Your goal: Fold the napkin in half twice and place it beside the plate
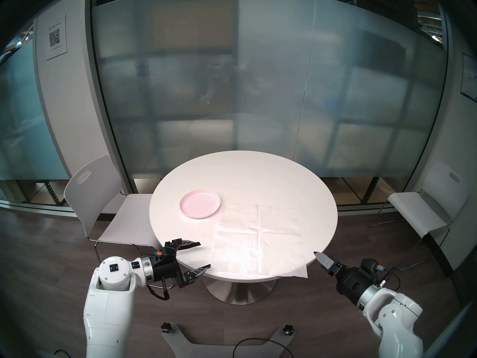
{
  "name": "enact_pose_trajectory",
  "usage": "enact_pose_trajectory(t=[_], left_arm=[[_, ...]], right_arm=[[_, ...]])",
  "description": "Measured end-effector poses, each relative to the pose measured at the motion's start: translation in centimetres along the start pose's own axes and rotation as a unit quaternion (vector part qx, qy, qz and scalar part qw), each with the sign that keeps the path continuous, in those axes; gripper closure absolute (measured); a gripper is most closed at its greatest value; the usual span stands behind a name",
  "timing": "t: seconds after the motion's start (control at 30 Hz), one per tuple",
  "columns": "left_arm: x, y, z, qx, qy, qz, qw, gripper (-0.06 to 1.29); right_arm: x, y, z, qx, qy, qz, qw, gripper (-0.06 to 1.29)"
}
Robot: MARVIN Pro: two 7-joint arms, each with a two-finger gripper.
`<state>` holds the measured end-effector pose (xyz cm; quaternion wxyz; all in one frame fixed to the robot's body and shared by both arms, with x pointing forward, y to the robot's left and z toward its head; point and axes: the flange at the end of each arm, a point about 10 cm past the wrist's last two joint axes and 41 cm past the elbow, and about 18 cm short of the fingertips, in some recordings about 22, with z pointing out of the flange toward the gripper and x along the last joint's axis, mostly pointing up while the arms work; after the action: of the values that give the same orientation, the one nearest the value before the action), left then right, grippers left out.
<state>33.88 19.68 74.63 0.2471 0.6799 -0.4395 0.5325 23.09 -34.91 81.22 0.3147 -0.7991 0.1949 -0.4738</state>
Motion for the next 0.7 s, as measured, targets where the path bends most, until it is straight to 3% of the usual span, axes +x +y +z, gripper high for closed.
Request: enact_pose_trajectory(t=[0.43, 0.7], left_arm=[[1.4, -0.8, 1.4, -0.002, -0.009, 0.014, 0.9999, 0.00], [3.1, -1.0, 0.0, -0.019, -0.004, -0.035, 0.9992, 0.00]], right_arm=[[-0.2, 1.0, 1.1, 0.010, -0.040, -0.029, 0.9987, 0.01], [-0.1, 0.6, 1.2, 0.031, -0.056, -0.060, 0.9962, 0.01]])
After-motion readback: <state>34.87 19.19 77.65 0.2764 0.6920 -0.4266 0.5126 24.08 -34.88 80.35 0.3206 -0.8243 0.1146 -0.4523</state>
